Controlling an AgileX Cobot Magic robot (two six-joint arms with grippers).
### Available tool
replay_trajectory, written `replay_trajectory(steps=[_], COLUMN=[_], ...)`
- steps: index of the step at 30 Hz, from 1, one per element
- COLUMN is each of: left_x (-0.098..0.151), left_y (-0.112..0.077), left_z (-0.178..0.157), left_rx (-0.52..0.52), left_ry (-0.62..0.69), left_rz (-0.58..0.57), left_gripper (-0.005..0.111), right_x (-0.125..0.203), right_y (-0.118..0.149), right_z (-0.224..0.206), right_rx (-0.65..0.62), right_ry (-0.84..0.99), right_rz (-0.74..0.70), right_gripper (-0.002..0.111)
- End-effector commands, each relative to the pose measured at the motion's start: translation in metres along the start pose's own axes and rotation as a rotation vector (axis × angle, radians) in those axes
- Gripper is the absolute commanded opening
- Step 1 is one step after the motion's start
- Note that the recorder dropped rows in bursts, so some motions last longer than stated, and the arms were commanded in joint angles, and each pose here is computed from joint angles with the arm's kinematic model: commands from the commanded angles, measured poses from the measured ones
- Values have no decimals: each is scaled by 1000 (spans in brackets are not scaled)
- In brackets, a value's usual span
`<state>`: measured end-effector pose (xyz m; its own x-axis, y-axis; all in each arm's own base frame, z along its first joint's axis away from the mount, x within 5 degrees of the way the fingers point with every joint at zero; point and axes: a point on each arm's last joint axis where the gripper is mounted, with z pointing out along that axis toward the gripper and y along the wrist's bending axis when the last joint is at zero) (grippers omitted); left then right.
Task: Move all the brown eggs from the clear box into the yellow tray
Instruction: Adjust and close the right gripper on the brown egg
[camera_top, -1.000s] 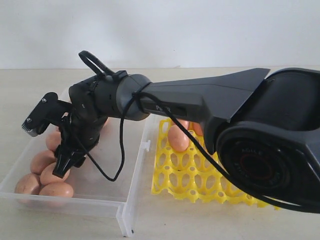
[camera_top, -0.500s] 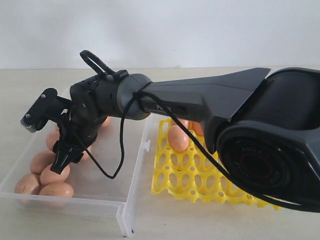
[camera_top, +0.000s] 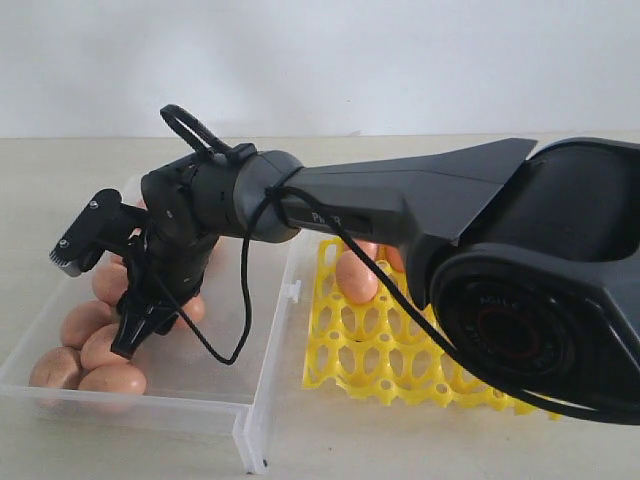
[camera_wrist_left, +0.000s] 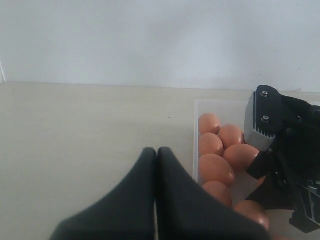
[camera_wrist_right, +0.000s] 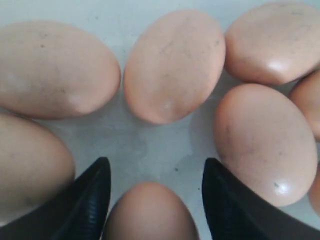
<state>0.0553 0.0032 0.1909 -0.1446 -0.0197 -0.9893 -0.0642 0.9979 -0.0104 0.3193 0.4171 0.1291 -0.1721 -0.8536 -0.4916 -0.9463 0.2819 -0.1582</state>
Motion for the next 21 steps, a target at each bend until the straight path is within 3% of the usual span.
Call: replay_trajectory(steps=[1,7,12,21], left_x=[-1,-1,-1,-1], left_y=[0,0,0,0], left_z=[0,0,0,0], left_rx=[0,0,0,0], left_ry=[-1,-1,-1,-1], left_rz=[-5,-5,-5,-5], left_gripper=[-4,-4,-4,-4], right_x=[-4,-3,-1,6], right_y=[-4,-3,-3,-1], right_z=[-5,-7,-7,-8], right_rx=[8,-5,-10,-28], right_ry=[-3,32,60,131], right_rz=[20,32,31,-8], right_gripper=[54,54,65,65])
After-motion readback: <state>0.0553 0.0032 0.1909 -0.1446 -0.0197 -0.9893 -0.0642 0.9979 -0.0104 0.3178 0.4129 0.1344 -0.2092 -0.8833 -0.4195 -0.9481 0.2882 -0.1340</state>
